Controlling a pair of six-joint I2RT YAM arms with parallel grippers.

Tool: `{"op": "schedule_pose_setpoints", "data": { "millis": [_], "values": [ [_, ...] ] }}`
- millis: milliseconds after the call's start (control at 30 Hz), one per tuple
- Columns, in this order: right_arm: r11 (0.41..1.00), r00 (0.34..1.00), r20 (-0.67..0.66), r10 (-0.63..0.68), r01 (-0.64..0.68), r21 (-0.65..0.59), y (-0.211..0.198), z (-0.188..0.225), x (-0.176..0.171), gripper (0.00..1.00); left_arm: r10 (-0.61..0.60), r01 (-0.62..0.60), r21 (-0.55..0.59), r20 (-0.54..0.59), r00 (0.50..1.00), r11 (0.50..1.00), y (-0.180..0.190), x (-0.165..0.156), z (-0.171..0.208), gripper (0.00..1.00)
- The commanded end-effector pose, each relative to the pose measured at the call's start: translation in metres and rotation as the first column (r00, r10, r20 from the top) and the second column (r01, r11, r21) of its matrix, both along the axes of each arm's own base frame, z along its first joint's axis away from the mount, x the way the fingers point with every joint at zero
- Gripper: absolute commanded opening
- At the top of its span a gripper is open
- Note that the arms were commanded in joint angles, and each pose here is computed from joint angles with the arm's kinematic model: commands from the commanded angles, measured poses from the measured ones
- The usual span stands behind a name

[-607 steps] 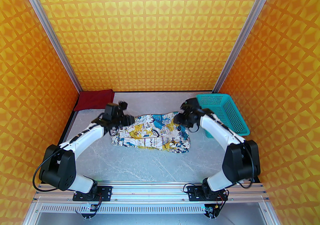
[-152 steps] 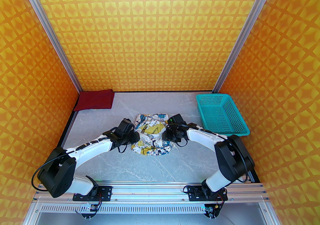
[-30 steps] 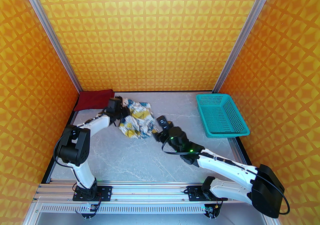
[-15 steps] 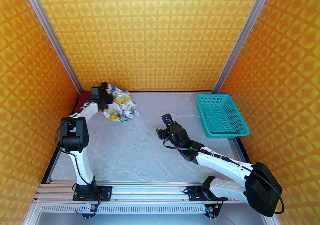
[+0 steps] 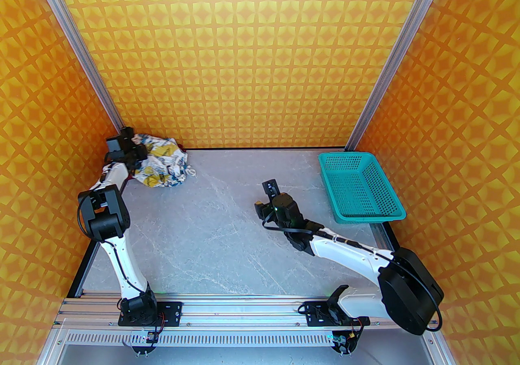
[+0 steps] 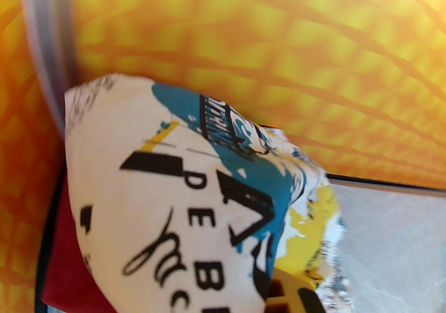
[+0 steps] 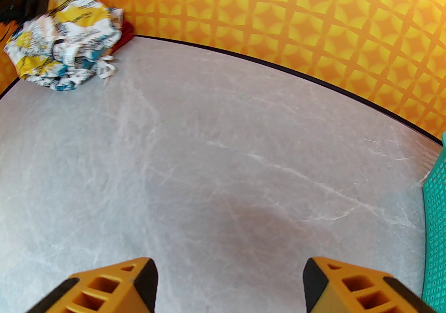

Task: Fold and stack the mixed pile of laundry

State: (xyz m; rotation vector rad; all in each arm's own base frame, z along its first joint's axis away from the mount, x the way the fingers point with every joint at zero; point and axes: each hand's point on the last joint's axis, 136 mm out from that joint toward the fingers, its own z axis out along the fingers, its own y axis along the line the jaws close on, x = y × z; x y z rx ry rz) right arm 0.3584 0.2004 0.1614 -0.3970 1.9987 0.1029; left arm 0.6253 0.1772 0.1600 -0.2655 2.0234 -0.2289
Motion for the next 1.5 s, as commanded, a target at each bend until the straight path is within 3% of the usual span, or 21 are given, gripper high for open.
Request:
{"op": "schedule_pose_setpoints", "data": {
  "millis": [0, 167, 200, 267, 433, 600, 767, 1033, 1333, 1467],
  "values": [
    [1.000, 0.999, -0.020, -0.027, 0.027, -0.008, -0.003, -0.001, 0.010, 0.72, 0.033, -0.037, -0.066, -0.052, 0.998, 0.997, 0.028, 0.004, -0.030, 0.00],
    [0.995, 0.993, -0.061, -0.100, 0.099, -0.023, -0.025, -0.010, 0.014, 0.71, 0.087, -0.101, -0.090, -0.148, 0.985, 0.991, 0.048, 0.009, -0.064, 0.00],
    [0.992, 0.990, -0.069, -0.122, 0.121, -0.024, -0.032, -0.011, 0.013, 0.71, 0.104, -0.121, -0.093, -0.167, 0.980, 0.988, 0.051, 0.009, -0.067, 0.03],
    [0.982, 0.980, -0.070, -0.186, 0.185, -0.030, -0.055, -0.010, 0.011, 0.71, 0.138, -0.158, -0.087, -0.196, 0.971, 0.984, 0.056, 0.008, -0.068, 0.23],
    [0.931, 0.934, 0.002, -0.357, 0.356, -0.076, -0.117, 0.008, -0.002, 0.72, 0.218, -0.230, -0.027, -0.223, 0.950, 0.973, 0.063, -0.001, -0.040, 0.46],
    [0.823, 0.835, 0.098, -0.542, 0.550, -0.138, -0.183, 0.004, -0.025, 0.79, 0.306, -0.289, 0.106, -0.248, 0.919, 0.952, 0.053, -0.022, 0.003, 0.57],
    [0.803, 0.810, 0.182, -0.558, 0.582, -0.126, -0.204, -0.009, -0.030, 0.85, 0.289, -0.261, 0.146, -0.225, 0.930, 0.954, 0.009, -0.042, 0.047, 0.64],
    [0.860, 0.821, 0.258, -0.509, 0.497, 0.116, -0.209, -0.011, -0.013, 0.88, 0.205, -0.196, 0.067, -0.170, 0.964, 0.978, -0.086, -0.100, 0.075, 0.66],
    [0.904, 0.853, 0.302, -0.426, 0.415, 0.102, -0.196, -0.037, 0.022, 0.89, 0.070, -0.081, -0.044, -0.217, 0.974, 0.996, -0.179, -0.198, 0.024, 0.67],
    [0.894, 0.872, 0.199, -0.447, 0.445, 0.059, -0.197, -0.045, 0.035, 0.96, 0.085, -0.099, -0.072, -0.173, 0.981, 0.992, -0.186, -0.249, 0.006, 0.73]
  ]
}}
